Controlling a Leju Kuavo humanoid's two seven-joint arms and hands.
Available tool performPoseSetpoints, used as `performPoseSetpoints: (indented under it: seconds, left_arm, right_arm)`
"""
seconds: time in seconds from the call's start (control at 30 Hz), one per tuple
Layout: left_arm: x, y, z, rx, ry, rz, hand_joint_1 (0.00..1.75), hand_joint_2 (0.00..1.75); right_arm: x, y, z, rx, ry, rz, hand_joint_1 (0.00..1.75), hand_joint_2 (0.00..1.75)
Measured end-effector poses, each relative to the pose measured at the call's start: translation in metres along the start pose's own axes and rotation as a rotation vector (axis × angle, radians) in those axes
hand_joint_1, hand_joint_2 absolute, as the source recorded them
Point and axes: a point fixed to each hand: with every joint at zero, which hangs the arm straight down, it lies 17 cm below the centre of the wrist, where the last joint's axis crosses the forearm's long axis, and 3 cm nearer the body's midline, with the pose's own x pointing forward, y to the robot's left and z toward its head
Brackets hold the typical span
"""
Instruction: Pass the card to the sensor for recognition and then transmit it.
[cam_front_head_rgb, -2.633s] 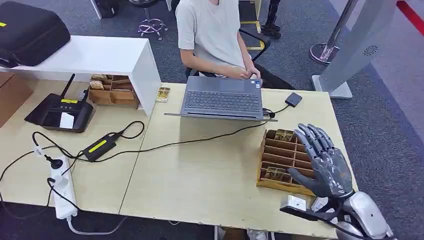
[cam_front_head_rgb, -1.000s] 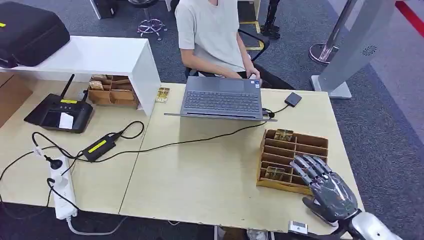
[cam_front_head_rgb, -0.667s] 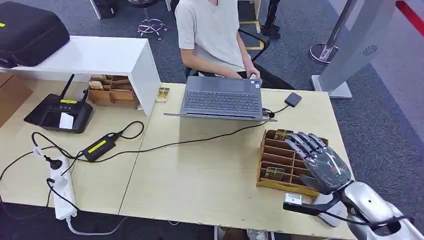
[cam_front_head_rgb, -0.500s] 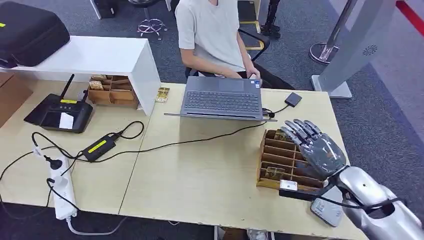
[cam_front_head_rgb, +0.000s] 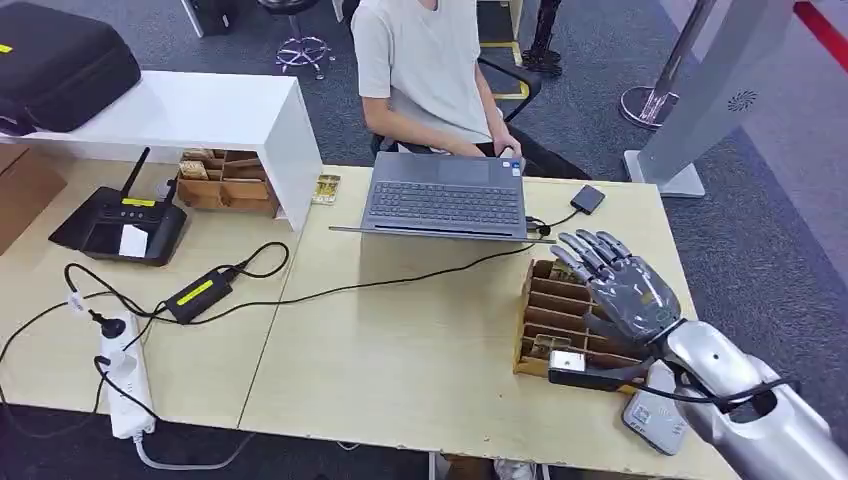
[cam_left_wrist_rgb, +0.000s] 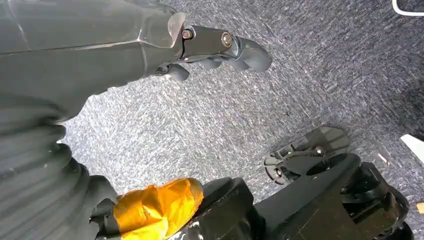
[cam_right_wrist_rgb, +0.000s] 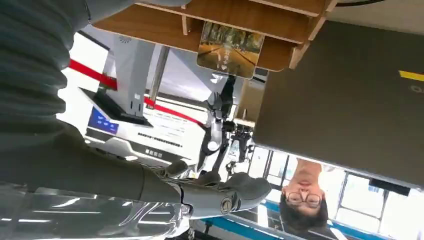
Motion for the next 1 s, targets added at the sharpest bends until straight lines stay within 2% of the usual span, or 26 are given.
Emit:
performPoseSetpoints:
  seconds: [0.17, 0.4, 0.53, 0.67, 1.0]
  left_arm:
    - [0.000, 0.000, 0.000, 0.003, 0.000, 0.008, 0.00, 1.75]
    - [-0.002, 0.002, 0.000, 0.015, 0.003, 0.044, 0.00, 1.75]
    - [-0.003, 0.002, 0.000, 0.017, 0.004, 0.061, 0.00, 1.75]
    - [-0.003, 0.002, 0.000, 0.018, 0.004, 0.071, 0.00, 1.75]
    - [-0.003, 0.002, 0.000, 0.019, 0.005, 0.081, 0.00, 1.75]
  right_arm:
    - [0.000, -0.008, 0.013, -0.021, 0.004, -0.003, 0.00, 1.75]
    - [0.004, -0.032, 0.052, -0.078, 0.005, 0.002, 0.00, 1.75]
    - [0.011, -0.035, 0.071, -0.058, -0.003, 0.001, 0.00, 1.75]
    - [0.011, -0.041, 0.078, -0.062, -0.005, 0.005, 0.00, 1.75]
    - [0.008, -0.012, 0.085, 0.094, 0.005, -0.039, 0.00, 1.75]
